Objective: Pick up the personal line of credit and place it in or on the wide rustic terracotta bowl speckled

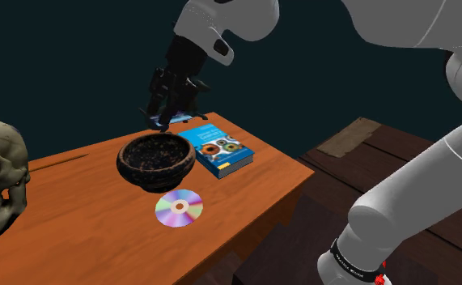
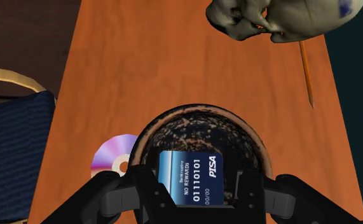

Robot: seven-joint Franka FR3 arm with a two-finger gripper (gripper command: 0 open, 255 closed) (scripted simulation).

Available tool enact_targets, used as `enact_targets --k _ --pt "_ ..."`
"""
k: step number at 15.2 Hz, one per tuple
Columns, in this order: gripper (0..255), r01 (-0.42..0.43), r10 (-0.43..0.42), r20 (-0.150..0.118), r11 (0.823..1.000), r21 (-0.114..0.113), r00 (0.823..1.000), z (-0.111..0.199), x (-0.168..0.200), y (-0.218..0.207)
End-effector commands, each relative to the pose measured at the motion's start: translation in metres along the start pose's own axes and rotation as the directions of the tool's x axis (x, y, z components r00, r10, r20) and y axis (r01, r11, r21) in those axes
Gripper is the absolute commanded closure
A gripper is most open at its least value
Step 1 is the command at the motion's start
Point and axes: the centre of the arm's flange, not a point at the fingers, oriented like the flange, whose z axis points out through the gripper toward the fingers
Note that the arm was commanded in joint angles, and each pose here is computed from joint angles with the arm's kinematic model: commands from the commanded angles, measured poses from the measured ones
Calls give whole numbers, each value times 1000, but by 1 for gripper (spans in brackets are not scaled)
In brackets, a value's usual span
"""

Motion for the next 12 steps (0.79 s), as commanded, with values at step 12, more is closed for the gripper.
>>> enact_targets --k 12 --pt "255 -1 1 3 1000 1 1000 60 0 -22"
